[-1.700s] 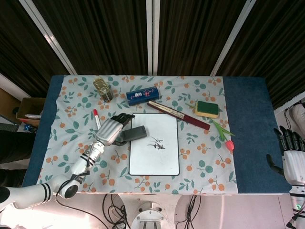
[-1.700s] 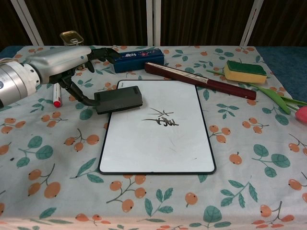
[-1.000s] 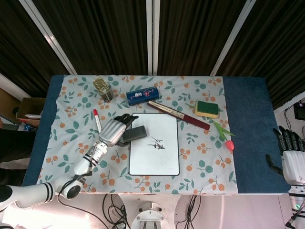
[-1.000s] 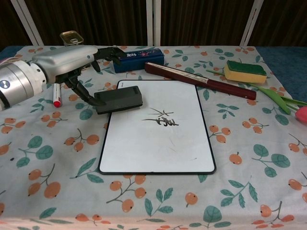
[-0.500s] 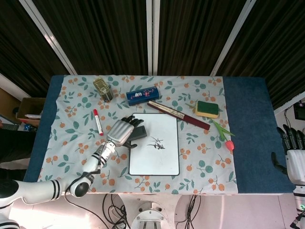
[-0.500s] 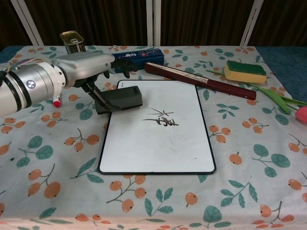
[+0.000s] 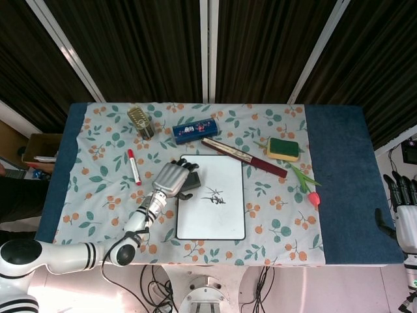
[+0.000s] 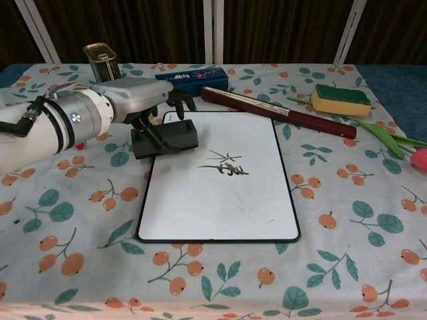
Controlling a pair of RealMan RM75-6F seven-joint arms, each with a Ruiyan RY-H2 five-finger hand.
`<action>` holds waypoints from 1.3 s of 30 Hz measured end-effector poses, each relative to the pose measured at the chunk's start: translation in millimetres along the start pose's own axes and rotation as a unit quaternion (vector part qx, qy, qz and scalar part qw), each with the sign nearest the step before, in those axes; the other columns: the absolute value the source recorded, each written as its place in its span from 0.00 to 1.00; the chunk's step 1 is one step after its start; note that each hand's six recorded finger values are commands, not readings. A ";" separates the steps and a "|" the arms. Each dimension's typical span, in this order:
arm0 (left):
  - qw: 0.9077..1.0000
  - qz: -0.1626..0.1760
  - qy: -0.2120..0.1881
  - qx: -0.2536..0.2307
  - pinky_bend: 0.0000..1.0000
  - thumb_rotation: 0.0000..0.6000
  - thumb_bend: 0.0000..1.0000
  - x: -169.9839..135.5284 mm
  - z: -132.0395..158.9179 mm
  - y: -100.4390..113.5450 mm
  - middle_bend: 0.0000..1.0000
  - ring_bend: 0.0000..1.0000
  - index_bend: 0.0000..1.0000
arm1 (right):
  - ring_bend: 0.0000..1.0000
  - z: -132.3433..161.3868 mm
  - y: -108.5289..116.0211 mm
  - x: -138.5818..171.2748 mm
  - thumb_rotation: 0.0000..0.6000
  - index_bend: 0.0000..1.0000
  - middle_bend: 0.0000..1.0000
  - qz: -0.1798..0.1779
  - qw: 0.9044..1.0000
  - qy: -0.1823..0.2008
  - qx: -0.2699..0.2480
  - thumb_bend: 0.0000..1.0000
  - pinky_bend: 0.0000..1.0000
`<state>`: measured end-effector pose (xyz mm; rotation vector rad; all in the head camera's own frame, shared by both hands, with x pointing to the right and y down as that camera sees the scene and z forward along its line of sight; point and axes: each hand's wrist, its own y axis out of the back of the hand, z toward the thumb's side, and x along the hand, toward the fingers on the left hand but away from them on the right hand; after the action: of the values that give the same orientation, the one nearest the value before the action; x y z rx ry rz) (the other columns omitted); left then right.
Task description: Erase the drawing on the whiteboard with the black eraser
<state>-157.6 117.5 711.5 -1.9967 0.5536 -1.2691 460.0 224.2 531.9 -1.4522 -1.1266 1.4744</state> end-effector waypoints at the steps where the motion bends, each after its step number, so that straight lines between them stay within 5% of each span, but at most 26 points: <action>1: 1.000 0.003 0.001 0.002 0.36 0.82 0.22 0.7 -0.8 0.6 0.32 0.23 0.25 | 0.00 0.1 0.4 0.2 1.00 0.00 0.00 0.000 1.000 0.000 0.000 0.38 0.00; 9: 1.000 0.016 0.004 0.014 0.46 0.82 0.24 1.8 -5.3 -0.3 0.44 0.32 0.31 | 0.00 -1.9 2.6 2.2 1.00 0.00 0.00 -0.003 1.000 -0.005 0.001 0.38 0.00; 22: 1.000 0.013 0.002 0.015 0.53 0.86 0.26 0.7 -8.1 -5.2 0.49 0.39 0.38 | 0.00 -0.2 3.3 1.5 1.00 0.00 0.00 -0.007 1.000 -0.004 0.002 0.38 0.00; 27: 1.000 0.012 0.002 0.011 0.59 1.00 0.30 -0.1 -8.7 -7.0 0.51 0.46 0.41 | 0.00 -0.9 2.4 1.7 1.00 0.00 0.00 -0.005 1.000 -0.006 0.001 0.38 0.00; 39: 1.000 0.026 -0.006 0.009 0.67 1.00 0.31 -1.7 -7.8 -9.2 0.53 0.55 0.43 | 0.00 -2.2 1.4 2.1 1.00 0.00 0.00 -0.004 1.000 -0.007 0.001 0.38 0.00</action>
<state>-165.5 122.2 719.5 -1.9618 0.5825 -1.2272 462.1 225.9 530.0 -1.4365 -1.1389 1.4826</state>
